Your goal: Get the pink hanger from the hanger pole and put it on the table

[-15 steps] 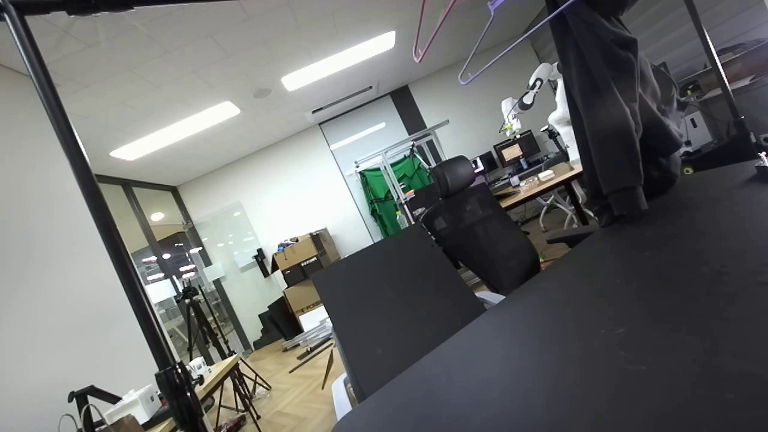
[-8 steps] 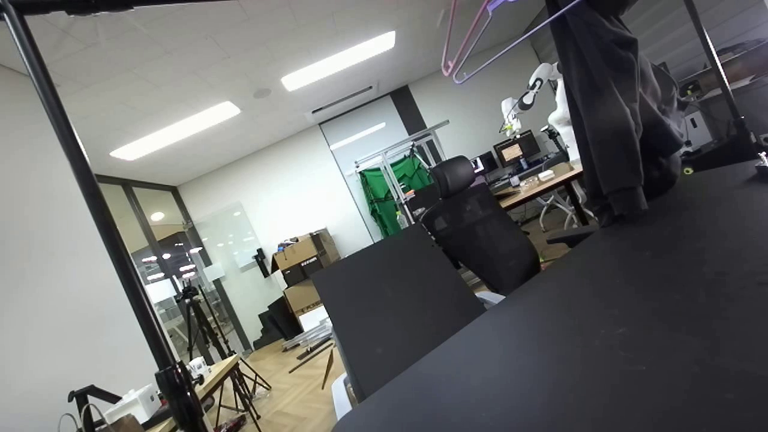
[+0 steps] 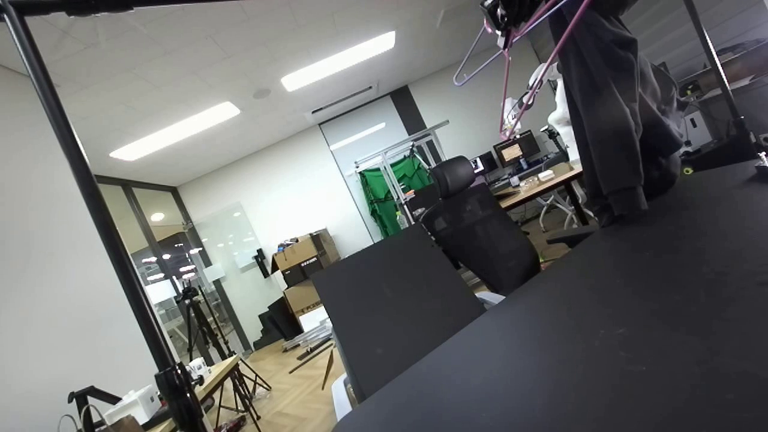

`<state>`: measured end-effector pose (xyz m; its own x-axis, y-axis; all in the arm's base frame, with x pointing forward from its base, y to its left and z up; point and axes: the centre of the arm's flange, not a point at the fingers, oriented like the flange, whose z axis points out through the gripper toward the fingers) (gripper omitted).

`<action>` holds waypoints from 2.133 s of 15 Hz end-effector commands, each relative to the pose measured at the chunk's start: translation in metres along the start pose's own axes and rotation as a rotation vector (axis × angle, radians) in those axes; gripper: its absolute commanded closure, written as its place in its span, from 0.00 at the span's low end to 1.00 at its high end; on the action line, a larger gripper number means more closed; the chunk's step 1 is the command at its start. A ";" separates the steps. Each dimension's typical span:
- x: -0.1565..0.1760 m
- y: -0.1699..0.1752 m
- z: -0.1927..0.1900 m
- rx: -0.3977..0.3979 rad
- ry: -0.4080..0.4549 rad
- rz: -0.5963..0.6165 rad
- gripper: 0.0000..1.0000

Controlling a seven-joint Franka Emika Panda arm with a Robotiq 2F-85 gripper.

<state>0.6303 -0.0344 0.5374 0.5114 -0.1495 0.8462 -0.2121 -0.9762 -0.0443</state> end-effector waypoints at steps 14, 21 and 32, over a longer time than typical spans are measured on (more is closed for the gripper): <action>-0.055 -0.012 0.057 -0.065 -0.045 -0.078 0.98; -0.110 -0.014 0.115 -0.097 0.119 -0.274 0.98; -0.138 -0.042 0.154 -0.109 0.021 -0.330 0.94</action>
<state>0.6963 0.0027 0.3407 0.5501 0.1754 0.8165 -0.1266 -0.9489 0.2891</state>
